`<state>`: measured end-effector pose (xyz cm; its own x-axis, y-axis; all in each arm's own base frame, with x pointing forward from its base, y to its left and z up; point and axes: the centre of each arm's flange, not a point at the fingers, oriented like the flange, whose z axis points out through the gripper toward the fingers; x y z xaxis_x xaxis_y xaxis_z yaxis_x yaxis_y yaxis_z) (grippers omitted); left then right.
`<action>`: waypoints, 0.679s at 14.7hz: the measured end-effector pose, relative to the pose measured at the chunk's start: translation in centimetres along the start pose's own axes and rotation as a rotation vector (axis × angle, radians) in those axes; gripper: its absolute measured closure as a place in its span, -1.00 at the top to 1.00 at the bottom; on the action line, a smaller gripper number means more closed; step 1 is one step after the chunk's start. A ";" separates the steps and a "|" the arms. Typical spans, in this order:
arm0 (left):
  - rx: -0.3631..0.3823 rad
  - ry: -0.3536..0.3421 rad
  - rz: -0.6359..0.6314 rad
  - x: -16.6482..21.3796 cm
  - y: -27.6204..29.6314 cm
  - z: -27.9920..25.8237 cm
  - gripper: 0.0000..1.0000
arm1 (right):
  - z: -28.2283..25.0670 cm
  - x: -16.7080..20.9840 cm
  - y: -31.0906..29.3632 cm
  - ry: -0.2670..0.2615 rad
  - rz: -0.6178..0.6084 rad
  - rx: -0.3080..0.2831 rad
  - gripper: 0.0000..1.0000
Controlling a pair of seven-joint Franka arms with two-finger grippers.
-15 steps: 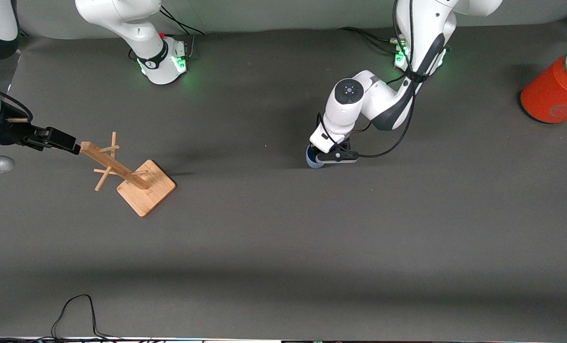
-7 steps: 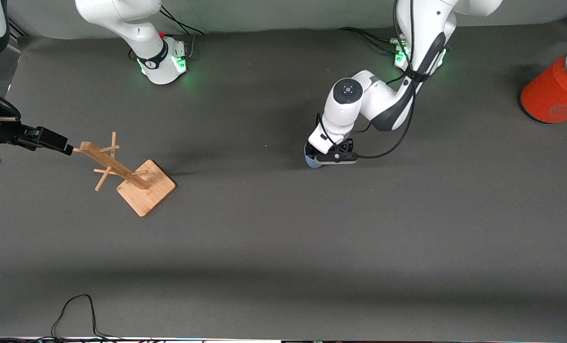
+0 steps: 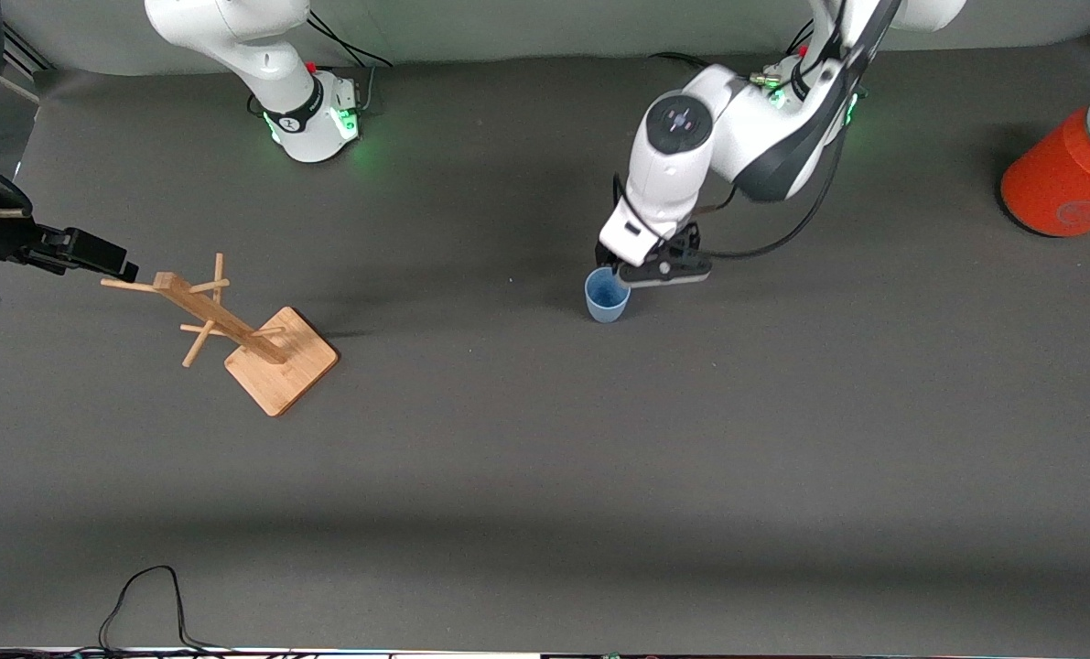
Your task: Rotate and upright cup with both arms
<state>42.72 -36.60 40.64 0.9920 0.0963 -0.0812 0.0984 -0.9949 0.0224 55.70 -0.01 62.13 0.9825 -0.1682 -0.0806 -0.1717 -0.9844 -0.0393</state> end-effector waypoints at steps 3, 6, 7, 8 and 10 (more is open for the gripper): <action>-0.007 -0.065 -0.001 3.8 -7.7 -10.0 1.00 | -0.5 -0.3 -0.5 -0.006 -0.009 0.000 1.00; -0.036 -0.065 -0.033 8.2 -17.2 -15.4 1.00 | -0.2 -0.3 -0.8 -0.015 -0.015 -0.002 1.00; -0.044 -0.061 -0.037 9.2 -20.0 -16.2 1.00 | -0.1 -0.2 -0.9 -0.018 -0.016 -0.003 1.00; -0.050 -0.054 -0.041 9.9 -22.5 -16.9 1.00 | 0.0 -0.2 -0.9 -0.020 -0.016 -0.004 1.00; -0.044 -0.028 -0.056 10.9 -26.6 -17.9 1.00 | 0.1 -0.1 -0.9 -0.020 -0.041 -0.004 1.00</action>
<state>52.34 -8.53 56.97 0.9823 0.1505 -0.1116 0.1579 -0.9856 0.0604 55.78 0.90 62.09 0.9870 -0.1268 -0.0989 -0.1312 -0.9906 -0.0391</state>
